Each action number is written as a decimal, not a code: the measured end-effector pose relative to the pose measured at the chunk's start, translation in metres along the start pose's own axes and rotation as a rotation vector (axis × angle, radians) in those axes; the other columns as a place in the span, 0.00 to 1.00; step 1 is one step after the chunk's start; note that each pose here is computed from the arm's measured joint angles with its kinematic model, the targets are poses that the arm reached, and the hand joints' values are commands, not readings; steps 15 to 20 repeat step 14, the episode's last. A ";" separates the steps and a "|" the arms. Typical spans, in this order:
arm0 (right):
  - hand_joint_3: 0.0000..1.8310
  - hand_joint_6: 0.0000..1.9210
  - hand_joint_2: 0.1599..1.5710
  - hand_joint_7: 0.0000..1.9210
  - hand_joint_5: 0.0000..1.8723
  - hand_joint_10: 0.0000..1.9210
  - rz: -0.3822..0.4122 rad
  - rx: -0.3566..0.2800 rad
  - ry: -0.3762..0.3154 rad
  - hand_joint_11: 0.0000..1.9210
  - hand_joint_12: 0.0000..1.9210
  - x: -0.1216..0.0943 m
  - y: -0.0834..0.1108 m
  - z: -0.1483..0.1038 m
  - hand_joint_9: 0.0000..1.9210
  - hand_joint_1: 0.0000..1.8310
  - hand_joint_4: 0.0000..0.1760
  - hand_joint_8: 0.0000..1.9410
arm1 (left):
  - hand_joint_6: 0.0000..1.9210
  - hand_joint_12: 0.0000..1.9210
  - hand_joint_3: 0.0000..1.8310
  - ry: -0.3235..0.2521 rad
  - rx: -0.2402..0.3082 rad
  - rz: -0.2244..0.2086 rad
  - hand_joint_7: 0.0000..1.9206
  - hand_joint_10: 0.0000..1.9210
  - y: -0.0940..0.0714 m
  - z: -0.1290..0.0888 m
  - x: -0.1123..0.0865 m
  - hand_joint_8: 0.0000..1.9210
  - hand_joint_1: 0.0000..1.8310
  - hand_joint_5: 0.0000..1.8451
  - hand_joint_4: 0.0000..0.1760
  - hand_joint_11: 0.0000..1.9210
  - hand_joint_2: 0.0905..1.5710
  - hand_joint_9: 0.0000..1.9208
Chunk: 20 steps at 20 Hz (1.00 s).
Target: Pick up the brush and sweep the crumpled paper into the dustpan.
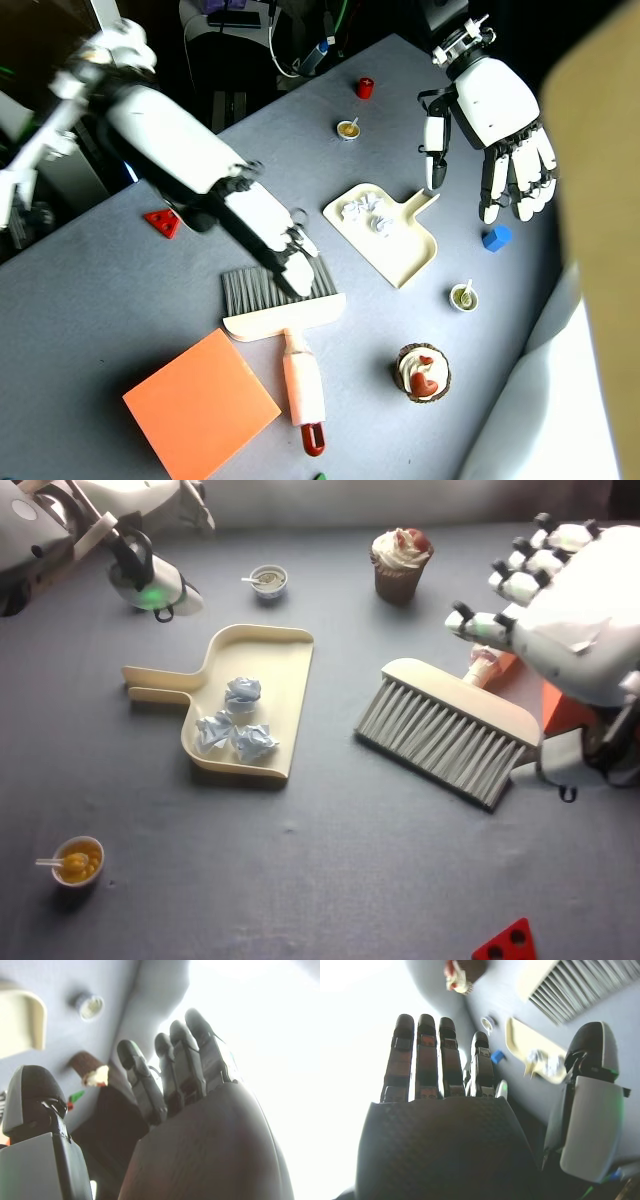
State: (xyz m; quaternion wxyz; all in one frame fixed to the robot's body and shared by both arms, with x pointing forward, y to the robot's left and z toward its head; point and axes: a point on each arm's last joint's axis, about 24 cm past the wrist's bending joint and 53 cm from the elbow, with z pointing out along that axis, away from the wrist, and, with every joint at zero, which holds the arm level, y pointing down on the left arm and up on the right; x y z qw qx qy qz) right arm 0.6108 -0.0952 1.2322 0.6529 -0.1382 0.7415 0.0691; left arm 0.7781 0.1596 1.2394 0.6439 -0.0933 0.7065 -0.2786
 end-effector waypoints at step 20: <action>0.00 0.00 0.49 0.06 0.03 0.00 0.352 -0.426 0.047 0.05 0.03 -0.028 -0.008 -0.036 0.07 0.23 0.00 0.00 | 0.00 0.25 0.00 0.018 0.005 -0.003 0.18 0.00 -0.002 -0.006 0.007 0.00 0.53 0.39 0.06 0.05 0.62 0.15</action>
